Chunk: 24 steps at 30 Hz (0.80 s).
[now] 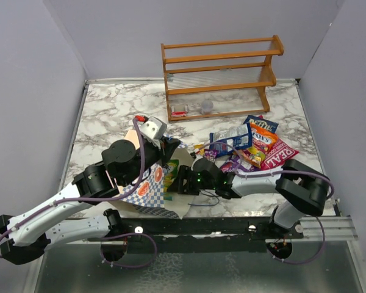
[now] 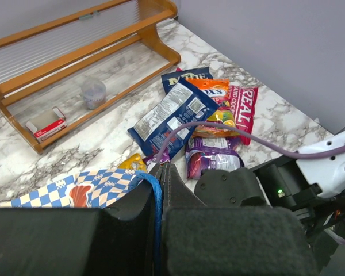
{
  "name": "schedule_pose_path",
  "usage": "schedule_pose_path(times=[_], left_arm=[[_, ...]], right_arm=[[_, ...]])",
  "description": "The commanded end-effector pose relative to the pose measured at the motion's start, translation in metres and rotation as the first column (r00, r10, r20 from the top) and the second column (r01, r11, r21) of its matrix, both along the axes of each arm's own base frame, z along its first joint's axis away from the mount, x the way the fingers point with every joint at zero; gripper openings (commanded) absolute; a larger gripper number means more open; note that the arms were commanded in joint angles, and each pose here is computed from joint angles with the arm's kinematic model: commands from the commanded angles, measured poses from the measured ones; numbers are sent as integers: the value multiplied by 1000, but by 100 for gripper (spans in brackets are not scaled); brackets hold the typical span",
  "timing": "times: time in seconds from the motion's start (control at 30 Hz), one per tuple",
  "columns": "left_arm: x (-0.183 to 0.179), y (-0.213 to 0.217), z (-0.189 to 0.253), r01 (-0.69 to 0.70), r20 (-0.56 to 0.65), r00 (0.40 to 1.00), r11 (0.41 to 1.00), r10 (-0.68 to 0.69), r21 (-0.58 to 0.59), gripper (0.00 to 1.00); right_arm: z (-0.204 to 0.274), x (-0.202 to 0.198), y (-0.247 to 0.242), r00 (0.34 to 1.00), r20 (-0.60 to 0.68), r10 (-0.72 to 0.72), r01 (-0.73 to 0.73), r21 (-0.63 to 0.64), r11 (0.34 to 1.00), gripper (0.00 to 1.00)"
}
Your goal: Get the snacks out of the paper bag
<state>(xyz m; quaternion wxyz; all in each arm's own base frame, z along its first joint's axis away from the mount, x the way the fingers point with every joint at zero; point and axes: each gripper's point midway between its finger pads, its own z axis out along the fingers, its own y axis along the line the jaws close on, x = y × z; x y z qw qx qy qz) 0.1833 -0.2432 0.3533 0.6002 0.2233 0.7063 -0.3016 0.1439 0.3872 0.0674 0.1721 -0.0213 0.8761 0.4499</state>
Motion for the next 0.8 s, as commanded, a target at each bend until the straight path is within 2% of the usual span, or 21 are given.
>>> schedule_pose_path(times=[0.0,0.17,0.5,0.6,0.77], left_arm=[[-5,-3,35,41,69,997,995,-35,-94,0],[-7,0,39,45,68,997,993,-38,-108,0],[-10,-2,41,61,65,996,991,-54,-119,0],[-11,-1,41,62,64,996,991,-55,-122,0],[-12,0,38,59,57,997,990,-52,-126,0]], right_arm=[[-8,16,14,993,-36,-113,113,5,994,63],[-20,20,11,981,-69,-179,179,-16,984,62],[-14,29,41,977,-88,-193,198,53,979,53],[-13,30,52,980,-85,-177,183,64,981,48],[-6,30,61,986,-57,-158,163,88,983,31]])
